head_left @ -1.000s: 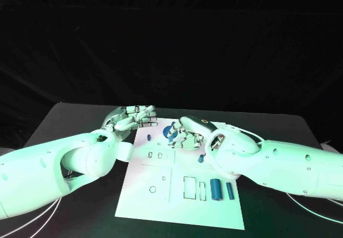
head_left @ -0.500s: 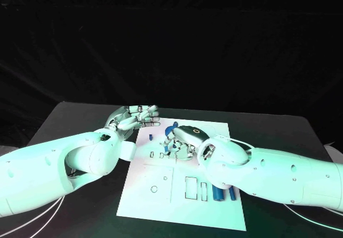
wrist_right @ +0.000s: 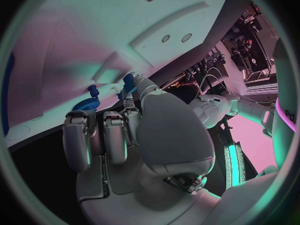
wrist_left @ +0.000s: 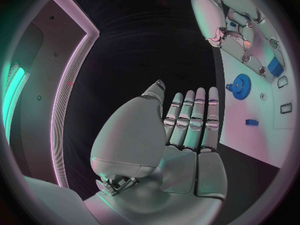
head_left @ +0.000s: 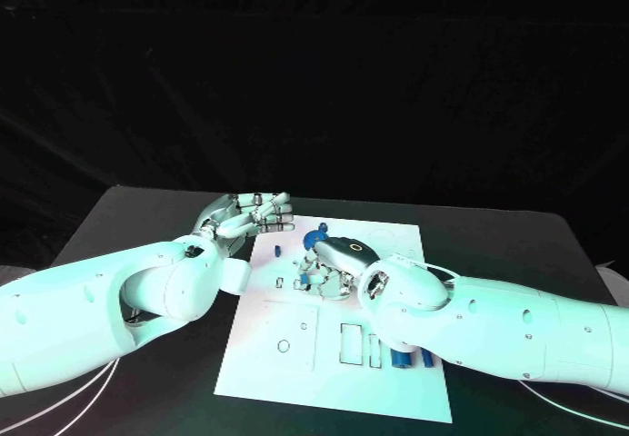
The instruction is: Assemble the parts on the task board
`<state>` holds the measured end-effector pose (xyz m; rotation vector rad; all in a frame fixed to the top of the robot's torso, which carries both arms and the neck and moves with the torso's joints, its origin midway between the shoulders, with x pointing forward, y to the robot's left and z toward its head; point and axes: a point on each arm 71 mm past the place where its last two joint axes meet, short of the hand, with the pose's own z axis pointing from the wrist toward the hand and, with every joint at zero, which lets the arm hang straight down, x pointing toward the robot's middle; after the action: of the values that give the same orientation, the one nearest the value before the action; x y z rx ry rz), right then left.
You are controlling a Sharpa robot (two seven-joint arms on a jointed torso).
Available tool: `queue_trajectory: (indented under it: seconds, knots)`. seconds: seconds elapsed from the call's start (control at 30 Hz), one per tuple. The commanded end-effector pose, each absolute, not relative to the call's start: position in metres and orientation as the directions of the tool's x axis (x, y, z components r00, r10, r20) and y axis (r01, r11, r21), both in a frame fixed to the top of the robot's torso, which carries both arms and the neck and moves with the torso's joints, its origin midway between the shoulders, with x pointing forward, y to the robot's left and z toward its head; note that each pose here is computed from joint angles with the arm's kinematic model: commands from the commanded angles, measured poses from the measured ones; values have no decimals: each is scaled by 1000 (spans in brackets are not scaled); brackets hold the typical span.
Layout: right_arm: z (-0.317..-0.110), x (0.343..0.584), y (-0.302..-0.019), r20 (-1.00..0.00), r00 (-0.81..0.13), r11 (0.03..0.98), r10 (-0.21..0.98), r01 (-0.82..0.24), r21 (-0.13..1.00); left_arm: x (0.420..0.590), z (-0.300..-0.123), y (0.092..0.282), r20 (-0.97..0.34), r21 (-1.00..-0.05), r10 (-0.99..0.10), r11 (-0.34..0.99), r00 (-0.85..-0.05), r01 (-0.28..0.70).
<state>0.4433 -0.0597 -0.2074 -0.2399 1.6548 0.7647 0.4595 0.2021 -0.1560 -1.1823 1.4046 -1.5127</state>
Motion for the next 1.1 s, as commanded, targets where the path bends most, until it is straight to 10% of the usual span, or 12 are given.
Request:
queue_trajectory:
  seconds: [0.03,1.1]
  knots:
    - [-210,442,-58,-943,-244,766,226,-554,327,459,-155,200,144,-989,-938,-130,-314,-65]
    - [-217,446,-63,-950,-250,805,188,-514,294,459,-155,199,145,-989,-937,-131,-317,-66]
